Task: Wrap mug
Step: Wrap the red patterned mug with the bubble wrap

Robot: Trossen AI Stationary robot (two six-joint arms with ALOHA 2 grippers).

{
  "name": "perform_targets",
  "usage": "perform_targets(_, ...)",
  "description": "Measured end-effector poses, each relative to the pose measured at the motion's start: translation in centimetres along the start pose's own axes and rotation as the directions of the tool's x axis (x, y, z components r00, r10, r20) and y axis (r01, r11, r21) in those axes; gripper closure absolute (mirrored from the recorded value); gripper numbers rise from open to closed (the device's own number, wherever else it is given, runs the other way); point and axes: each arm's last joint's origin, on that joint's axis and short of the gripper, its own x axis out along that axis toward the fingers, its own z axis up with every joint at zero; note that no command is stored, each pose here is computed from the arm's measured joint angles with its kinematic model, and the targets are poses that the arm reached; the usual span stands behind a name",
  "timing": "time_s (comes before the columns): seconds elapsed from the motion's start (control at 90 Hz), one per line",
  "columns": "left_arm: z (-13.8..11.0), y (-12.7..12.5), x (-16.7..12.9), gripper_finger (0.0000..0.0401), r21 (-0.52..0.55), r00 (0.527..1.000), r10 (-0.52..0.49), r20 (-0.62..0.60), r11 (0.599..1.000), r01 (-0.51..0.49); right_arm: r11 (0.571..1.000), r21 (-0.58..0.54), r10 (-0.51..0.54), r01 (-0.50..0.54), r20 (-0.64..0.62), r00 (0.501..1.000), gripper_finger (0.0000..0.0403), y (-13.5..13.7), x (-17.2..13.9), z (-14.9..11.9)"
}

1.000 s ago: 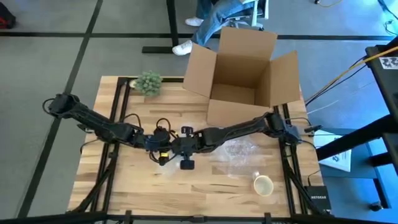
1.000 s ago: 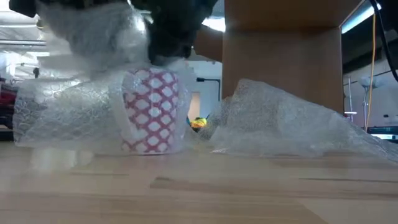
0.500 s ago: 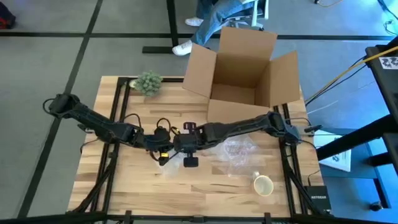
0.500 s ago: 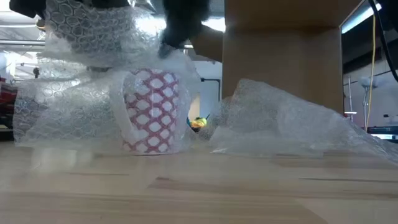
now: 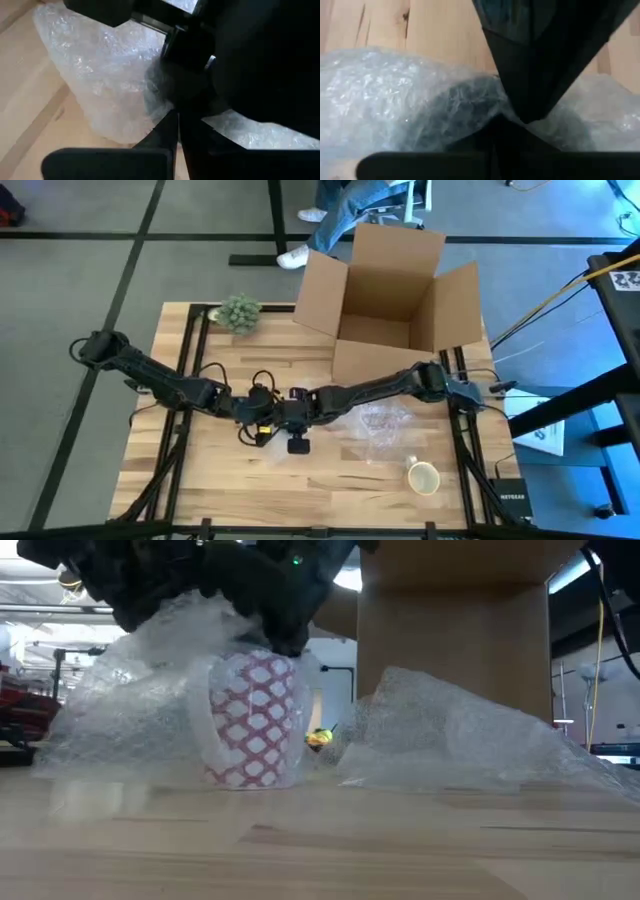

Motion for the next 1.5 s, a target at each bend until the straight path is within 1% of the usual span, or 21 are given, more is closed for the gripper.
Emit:
perform_targets(0.222, 0.6, -0.2, -1.1, 0.04, 0.037, 0.999, -0.034, 0.017, 0.999, 0.033, 0.999, -0.038, 0.012, -0.012, 0.009, 1.0, 0.0402, 0.3, -1.6, 0.9)
perform_targets(0.378, 0.4, 0.0, -0.8, 0.04, 0.044, 1.0, -0.01, -0.001, 0.999, 0.01, 0.999, -0.04, 0.015, -0.014, 0.027, 1.0, 0.0402, 0.3, -5.1, 2.4)
perform_targets(0.467, 0.4, 0.0, -0.8, 0.04, 0.044, 1.0, -0.01, 0.0, 0.999, 0.01, 0.999, -0.047, 0.006, -0.006, 0.005, 1.0, 0.0402, 0.2, -6.7, 2.6)
perform_targets(0.633, 0.5, -0.1, -0.8, 0.04, 0.041, 1.0, -0.016, 0.01, 0.999, 0.015, 0.996, -0.059, -0.065, 0.063, -0.026, 0.998, 0.0402, -0.5, -8.8, 2.4)
perform_targets(0.744, 0.5, -0.1, -0.8, 0.04, 0.04, 1.0, -0.016, 0.011, 0.999, 0.015, 0.987, -0.043, -0.158, 0.155, -0.079, 0.984, 0.0402, -1.1, -9.6, 1.9)
perform_targets(0.878, 0.5, -0.1, -0.8, 0.04, 0.04, 1.0, -0.015, 0.011, 0.999, 0.015, 0.966, -0.046, -0.259, 0.255, -0.153, 0.954, 0.0402, -1.5, -9.7, 1.0)
perform_targets(0.989, 0.6, -0.1, -0.8, 0.04, 0.043, 1.0, -0.016, 0.013, 0.999, 0.016, 0.964, -0.032, -0.266, 0.264, -0.173, 0.948, 0.0402, -1.5, -9.4, 0.7)
perform_targets(1.078, 0.6, -0.2, -0.8, 0.04, 0.042, 1.0, -0.018, 0.016, 0.999, 0.017, 0.973, -0.019, -0.229, 0.229, -0.156, 0.961, 0.0402, -1.4, -8.2, 0.5)
perform_targets(1.144, 0.6, -0.2, -0.8, 0.04, 0.045, 1.0, -0.019, 0.018, 0.999, 0.018, 0.983, -0.001, -0.185, 0.185, -0.101, 0.978, 0.0402, -1.1, -7.5, 0.8)
perform_targets(1.189, 0.6, -0.2, -0.8, 0.04, 0.044, 1.0, -0.021, 0.02, 0.999, 0.02, 0.99, 0.007, -0.138, 0.139, -0.06, 0.989, 0.0402, -0.7, -7.1, 1.1)
perform_targets(1.244, 0.6, -0.2, -0.8, 0.04, 0.045, 1.0, -0.02, 0.02, 0.999, 0.019, 0.995, 0.013, -0.097, 0.097, -0.028, 0.995, 0.0402, -0.5, -6.7, 1.2)
perform_targets(1.433, 0.6, -0.2, -0.8, 0.04, 0.042, 1.0, -0.02, 0.019, 0.999, 0.019, 0.999, 0.015, -0.049, 0.05, -0.045, 0.998, 0.0402, -0.4, -4.1, -0.1)
perform_targets(1.5, 0.6, -0.2, -0.8, 0.04, 0.041, 1.0, -0.02, 0.019, 0.999, 0.019, 0.999, 0.021, -0.03, 0.031, -0.027, 0.999, 0.0402, -0.5, -2.9, -0.7)
